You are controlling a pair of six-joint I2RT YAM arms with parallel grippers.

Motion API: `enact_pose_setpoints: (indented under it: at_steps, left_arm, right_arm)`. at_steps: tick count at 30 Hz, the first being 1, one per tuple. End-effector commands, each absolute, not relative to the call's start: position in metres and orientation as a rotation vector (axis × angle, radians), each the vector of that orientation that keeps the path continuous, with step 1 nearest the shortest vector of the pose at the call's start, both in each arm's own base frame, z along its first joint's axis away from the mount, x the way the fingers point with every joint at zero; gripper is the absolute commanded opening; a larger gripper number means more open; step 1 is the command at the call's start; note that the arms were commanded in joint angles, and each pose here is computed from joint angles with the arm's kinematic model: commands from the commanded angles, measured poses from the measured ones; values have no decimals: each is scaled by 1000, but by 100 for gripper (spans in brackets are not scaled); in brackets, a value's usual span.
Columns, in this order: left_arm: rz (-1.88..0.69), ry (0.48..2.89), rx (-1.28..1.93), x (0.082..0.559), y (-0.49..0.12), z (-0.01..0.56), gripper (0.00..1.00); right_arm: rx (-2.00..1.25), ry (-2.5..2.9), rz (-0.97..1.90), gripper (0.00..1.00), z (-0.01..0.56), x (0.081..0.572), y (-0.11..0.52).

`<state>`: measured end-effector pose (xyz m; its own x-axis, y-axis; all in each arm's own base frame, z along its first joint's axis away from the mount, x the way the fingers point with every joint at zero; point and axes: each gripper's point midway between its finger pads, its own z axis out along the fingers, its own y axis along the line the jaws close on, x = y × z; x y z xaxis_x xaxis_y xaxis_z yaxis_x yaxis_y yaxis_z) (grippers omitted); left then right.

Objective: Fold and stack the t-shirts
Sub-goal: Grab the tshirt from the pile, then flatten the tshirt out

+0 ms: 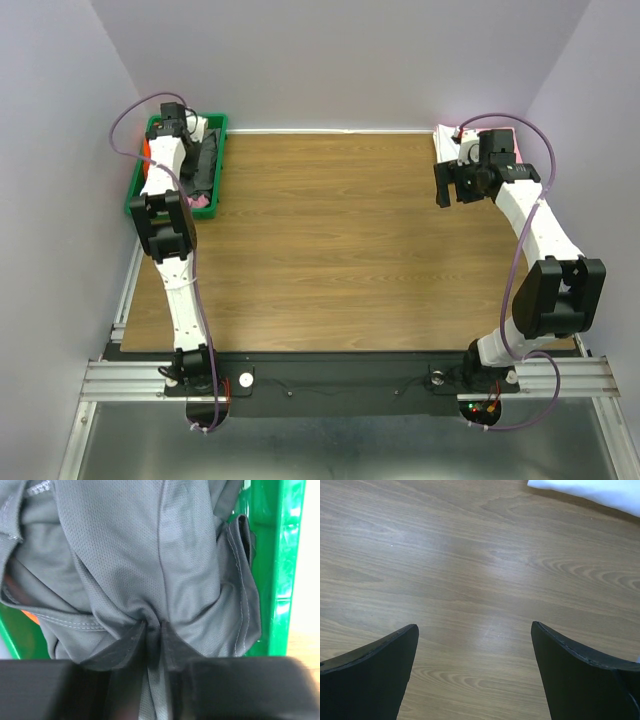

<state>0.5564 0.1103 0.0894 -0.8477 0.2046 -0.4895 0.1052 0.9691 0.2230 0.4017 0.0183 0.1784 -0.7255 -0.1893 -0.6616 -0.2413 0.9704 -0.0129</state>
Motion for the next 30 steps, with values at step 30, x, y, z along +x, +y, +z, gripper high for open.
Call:
enact_pose_setpoints:
  at_steps: [30]
  left_arm:
    - [-389, 1035, 640, 391, -196, 634, 0]
  right_arm:
    - [-206, 2336, 61, 100, 212, 415, 1]
